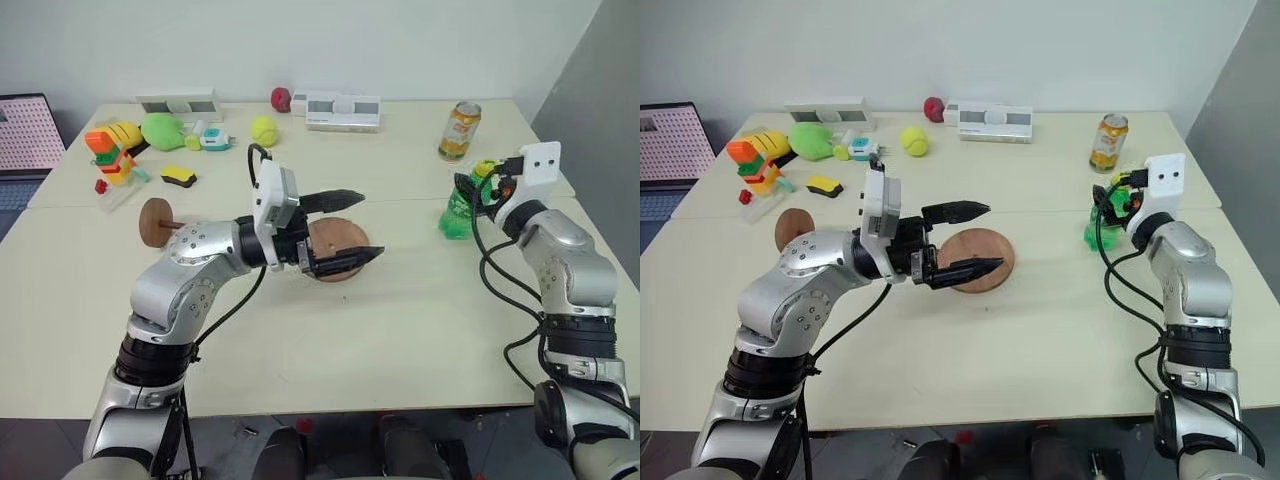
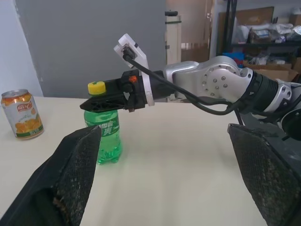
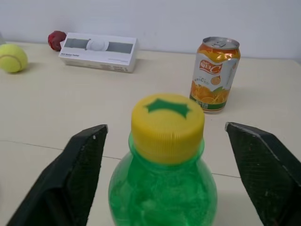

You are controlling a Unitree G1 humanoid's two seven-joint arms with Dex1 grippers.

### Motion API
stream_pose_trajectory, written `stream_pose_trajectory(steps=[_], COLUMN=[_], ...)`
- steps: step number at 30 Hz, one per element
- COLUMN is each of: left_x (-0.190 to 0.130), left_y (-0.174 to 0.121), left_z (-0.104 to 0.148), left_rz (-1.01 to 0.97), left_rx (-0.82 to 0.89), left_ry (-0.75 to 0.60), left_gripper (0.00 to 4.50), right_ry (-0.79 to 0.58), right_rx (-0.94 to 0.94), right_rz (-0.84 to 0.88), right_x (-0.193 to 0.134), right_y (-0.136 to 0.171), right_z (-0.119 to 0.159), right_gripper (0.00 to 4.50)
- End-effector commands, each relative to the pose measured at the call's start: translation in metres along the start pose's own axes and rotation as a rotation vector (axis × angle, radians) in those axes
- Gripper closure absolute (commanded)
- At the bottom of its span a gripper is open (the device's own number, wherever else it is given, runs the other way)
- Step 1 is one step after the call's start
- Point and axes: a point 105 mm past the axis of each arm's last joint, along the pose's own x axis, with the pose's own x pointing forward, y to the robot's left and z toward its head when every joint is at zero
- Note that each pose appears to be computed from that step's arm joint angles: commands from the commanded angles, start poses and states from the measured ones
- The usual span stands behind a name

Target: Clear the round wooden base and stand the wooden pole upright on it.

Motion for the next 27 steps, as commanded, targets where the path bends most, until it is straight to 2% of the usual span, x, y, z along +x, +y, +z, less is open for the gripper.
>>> stream_pose_trajectory(steps=[1, 4, 9, 12, 15, 19, 24, 27], left_x=[-0.007, -0.016, -0.037, -0.085, -0.118, -0.139, -0.157, -0.153], left_y=[-0.004, -0.005, 0.021, 0.053, 0.053, 0.045, 0.059, 0.069], left_z=[0.011, 0.007, 0.001, -0.032, -0.052, -0.072, -0.093, -0.104], left_rz=[0.006, 0.031, 0.292, 0.777, 1.051, 1.191, 1.314, 1.31], left_rx=[0.008, -0.056, -0.158, -0.335, -0.512, -0.681, -0.856, -0.907], left_ry=[0.0, 0.054, 0.046, -0.068, -0.222, -0.353, -0.532, -0.55], left_gripper=[0.0, 0.0, 0.0, 0.0, 0.0, 0.0, 0.0, 0.0], right_ry=[-0.15, -0.252, -0.299, -0.199, -0.081, -0.002, -0.021, -0.019], right_rx=[-0.003, 0.043, 0.065, -0.04, -0.14, -0.188, -0.21, -0.226], right_rz=[0.034, 0.099, 0.23, 0.505, 0.695, 0.846, 0.921, 0.95], right_x=[-0.014, -0.027, -0.041, -0.048, -0.059, -0.072, -0.075, -0.079], right_y=[0.004, 0.016, 0.038, 0.088, 0.118, 0.138, 0.154, 0.158], right_z=[0.046, 0.078, 0.102, 0.087, 0.056, 0.03, 0.029, 0.027], right_gripper=[0.04, 0.04, 0.04, 0.04, 0.04, 0.04, 0.04, 0.04])
